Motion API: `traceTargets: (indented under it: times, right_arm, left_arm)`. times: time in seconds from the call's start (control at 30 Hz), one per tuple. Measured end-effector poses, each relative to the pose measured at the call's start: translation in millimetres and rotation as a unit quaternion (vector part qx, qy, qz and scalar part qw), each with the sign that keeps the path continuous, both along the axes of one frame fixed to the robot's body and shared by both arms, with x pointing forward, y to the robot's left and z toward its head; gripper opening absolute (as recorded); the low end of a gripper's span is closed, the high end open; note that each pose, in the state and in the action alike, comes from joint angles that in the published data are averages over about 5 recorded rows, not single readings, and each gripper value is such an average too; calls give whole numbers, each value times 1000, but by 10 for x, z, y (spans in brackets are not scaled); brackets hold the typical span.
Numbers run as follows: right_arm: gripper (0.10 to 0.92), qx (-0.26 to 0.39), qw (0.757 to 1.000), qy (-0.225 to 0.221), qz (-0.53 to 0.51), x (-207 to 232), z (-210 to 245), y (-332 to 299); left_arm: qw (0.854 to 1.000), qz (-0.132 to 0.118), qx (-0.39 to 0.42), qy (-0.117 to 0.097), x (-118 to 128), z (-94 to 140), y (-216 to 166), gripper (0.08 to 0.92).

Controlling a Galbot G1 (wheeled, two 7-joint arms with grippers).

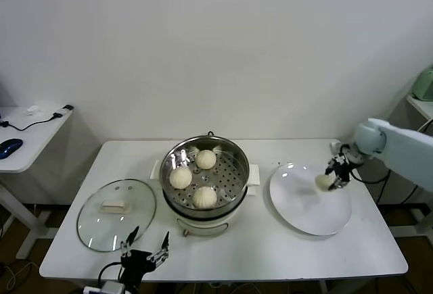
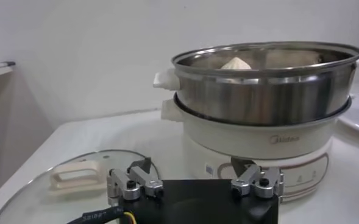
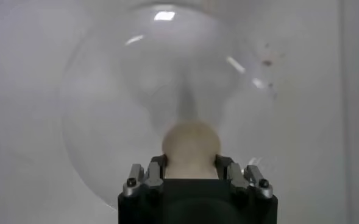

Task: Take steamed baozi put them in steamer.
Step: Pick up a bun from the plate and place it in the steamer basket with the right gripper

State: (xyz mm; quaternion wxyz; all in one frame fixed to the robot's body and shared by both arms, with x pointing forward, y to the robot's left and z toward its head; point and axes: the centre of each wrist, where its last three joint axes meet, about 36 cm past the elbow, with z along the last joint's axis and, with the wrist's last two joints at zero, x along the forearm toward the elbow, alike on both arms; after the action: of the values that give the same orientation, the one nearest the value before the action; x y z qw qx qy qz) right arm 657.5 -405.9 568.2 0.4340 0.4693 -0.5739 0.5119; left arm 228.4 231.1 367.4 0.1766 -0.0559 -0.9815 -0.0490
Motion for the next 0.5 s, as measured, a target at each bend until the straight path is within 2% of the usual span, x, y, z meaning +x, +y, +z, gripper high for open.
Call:
traceTargets:
  times: [0.27, 0.5]
  right_arm:
    - [562, 62, 996, -46, 47, -16, 1206, 900]
    - [560, 98, 991, -46, 79, -258, 1636, 1842]
  left_arm:
    - [1000, -5, -4, -7, 66, 76, -3, 823]
    - [1000, -2, -7, -15, 112, 154, 34, 823]
